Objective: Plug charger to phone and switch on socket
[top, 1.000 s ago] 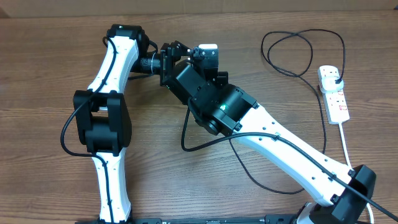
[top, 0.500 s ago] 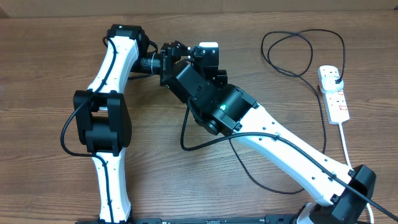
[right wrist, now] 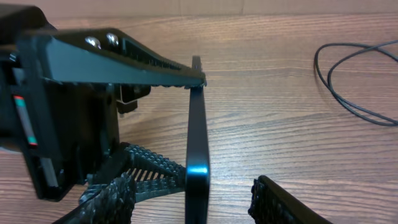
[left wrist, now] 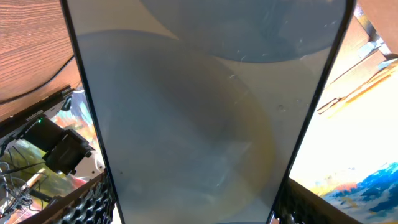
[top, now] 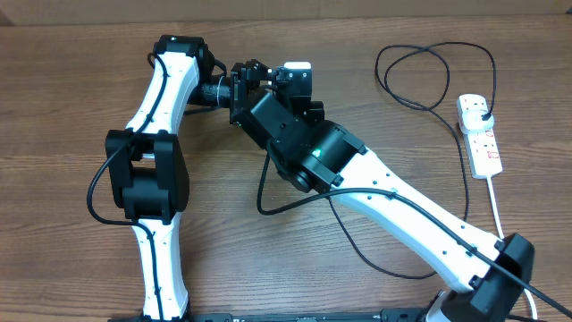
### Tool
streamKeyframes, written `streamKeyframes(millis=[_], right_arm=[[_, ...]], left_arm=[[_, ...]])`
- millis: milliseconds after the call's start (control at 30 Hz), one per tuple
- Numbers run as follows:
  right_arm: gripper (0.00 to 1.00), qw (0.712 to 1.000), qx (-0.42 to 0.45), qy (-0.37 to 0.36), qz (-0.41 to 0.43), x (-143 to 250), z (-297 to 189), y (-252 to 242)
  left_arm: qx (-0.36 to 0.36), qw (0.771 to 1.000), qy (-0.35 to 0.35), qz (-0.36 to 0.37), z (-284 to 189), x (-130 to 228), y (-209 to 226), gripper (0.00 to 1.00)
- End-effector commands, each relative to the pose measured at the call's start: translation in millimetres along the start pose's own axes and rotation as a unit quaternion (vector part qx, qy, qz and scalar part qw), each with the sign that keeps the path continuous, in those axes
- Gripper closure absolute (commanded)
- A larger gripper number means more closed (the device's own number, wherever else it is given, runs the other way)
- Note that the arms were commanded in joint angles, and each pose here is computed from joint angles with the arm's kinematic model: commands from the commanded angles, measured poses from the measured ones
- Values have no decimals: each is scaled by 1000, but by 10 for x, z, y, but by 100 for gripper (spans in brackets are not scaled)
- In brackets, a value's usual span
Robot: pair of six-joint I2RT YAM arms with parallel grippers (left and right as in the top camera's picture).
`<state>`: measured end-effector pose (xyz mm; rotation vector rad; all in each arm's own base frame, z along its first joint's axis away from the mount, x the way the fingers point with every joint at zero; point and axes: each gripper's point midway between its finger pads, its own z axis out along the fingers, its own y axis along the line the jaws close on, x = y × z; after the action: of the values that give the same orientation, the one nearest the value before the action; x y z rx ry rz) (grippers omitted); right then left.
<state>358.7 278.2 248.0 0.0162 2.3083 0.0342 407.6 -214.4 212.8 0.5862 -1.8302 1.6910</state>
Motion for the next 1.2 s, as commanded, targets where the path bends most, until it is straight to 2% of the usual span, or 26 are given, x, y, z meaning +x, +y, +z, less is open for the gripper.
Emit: streamKeyframes(millis=[0, 1167], right_arm=[[39, 1000, 4, 2, 2, 22, 78, 25], [65, 999, -32, 21, 27, -32, 164, 58]], left_arm=[[26, 1000, 5, 12, -49, 49, -145, 23], [26, 999, 4, 21, -49, 46, -143, 22]])
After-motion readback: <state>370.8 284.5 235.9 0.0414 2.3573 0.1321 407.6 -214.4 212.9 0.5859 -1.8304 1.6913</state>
